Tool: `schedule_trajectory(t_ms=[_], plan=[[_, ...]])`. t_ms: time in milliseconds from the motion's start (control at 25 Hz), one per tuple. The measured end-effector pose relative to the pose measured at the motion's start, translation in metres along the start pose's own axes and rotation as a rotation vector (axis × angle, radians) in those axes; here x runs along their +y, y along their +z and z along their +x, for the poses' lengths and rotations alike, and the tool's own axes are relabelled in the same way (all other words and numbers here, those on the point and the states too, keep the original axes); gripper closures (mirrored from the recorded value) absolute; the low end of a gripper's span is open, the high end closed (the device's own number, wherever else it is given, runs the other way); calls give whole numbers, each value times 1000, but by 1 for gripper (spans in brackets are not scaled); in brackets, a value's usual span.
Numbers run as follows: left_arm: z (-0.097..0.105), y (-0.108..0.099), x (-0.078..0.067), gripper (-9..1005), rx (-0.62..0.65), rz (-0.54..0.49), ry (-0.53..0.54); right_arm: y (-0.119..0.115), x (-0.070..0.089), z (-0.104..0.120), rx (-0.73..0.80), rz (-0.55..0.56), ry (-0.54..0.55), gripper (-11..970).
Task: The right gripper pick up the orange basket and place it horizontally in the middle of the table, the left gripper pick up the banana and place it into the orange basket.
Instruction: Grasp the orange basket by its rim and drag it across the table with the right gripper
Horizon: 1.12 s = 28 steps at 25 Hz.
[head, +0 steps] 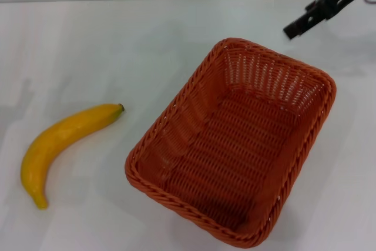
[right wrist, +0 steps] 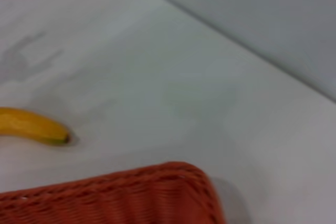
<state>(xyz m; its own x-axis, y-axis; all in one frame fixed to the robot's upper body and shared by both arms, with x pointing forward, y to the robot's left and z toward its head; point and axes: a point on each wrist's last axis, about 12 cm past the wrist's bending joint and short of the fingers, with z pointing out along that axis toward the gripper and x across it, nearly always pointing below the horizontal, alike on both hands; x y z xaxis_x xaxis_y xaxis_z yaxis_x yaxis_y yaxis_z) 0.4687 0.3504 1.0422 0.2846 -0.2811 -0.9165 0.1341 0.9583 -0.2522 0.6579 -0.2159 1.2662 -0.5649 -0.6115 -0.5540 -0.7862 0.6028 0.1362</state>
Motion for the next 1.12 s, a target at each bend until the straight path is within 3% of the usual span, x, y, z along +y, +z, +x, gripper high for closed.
schedule_trajectory(t_ms=[320, 640, 1120], plan=[[0, -3, 1, 101, 2, -1, 2, 40, 10, -13, 121, 44, -19, 117], [0, -9, 1, 101, 9, 1, 1, 74, 16, -7, 239, 69, -47, 134], [1, -11, -2, 100, 13, 10, -4, 100, 22, -8, 289, 105, -123, 228]])
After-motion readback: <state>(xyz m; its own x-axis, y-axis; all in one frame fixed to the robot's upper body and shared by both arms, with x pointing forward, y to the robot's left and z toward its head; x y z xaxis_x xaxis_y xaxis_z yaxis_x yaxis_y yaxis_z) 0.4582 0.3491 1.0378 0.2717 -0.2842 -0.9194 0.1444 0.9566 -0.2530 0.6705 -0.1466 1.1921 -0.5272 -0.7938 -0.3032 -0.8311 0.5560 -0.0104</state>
